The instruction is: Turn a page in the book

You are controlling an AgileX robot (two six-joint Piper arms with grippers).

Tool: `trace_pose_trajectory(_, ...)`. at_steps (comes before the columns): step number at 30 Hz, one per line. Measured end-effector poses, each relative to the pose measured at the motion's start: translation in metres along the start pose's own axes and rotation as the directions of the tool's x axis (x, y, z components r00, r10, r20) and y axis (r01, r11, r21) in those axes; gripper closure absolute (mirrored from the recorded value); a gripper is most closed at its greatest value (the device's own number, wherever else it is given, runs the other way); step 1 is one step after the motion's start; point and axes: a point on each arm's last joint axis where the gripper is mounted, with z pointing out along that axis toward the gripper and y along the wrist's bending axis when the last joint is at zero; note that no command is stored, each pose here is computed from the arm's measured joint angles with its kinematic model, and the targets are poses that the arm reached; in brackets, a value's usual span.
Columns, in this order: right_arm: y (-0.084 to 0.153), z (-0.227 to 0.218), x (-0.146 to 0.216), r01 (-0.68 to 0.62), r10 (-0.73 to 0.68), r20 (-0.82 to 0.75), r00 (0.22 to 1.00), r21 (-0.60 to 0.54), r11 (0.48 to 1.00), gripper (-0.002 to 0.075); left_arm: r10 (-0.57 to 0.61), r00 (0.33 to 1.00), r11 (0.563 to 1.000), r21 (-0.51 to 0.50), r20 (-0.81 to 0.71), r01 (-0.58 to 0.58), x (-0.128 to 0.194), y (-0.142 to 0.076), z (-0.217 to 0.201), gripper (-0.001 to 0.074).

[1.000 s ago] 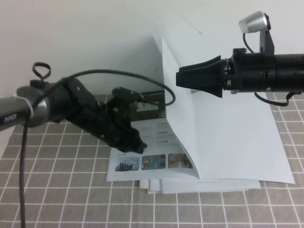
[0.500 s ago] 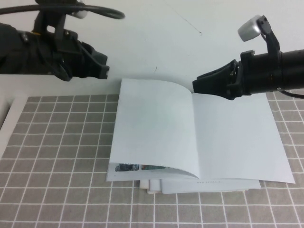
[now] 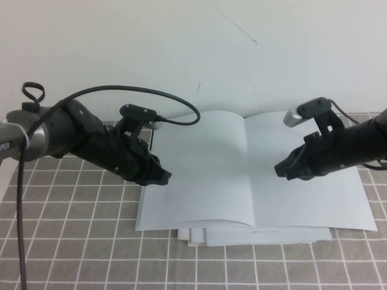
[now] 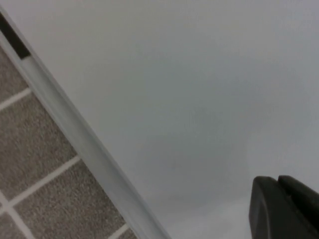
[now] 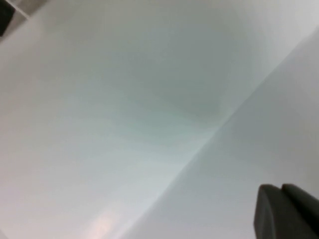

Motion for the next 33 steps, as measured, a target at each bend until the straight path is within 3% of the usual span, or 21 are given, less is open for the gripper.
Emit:
trace_pose_trajectory(6,-0.01,0.023,0.023,-0.062,0.062,-0.102,0.993,0.001,0.998,0.0727,-0.028,0.998,0.999,0.018,-0.061,0.029,0.013,0.008,0.023,0.0738)
trace_pose_trajectory(14,-0.009,0.022,0.02,-0.09,0.09,-0.084,0.992,0.001,0.996,0.0727,-0.009,1.0,1.0,0.013,-0.02,0.009,0.004,0.001,0.006,0.0738)
trace_pose_trajectory(23,0.004,-0.011,-0.015,-0.141,0.141,0.097,0.985,0.001,0.99,0.0727,0.067,0.986,0.998,-0.032,0.155,-0.063,-0.027,-0.026,-0.065,0.0738)
trace_pose_trajectory(28,0.021,-0.051,-0.039,-0.079,0.074,0.196,0.978,0.017,0.997,0.0727,0.118,0.962,0.993,-0.022,0.245,-0.117,-0.037,-0.056,-0.122,0.0738)
trace_pose_trajectory(33,0.055,-0.113,-0.064,0.044,-0.05,0.31,0.95,0.027,0.999,0.0727,0.192,0.911,0.981,-0.052,0.364,-0.186,-0.038,-0.089,-0.186,0.0738)
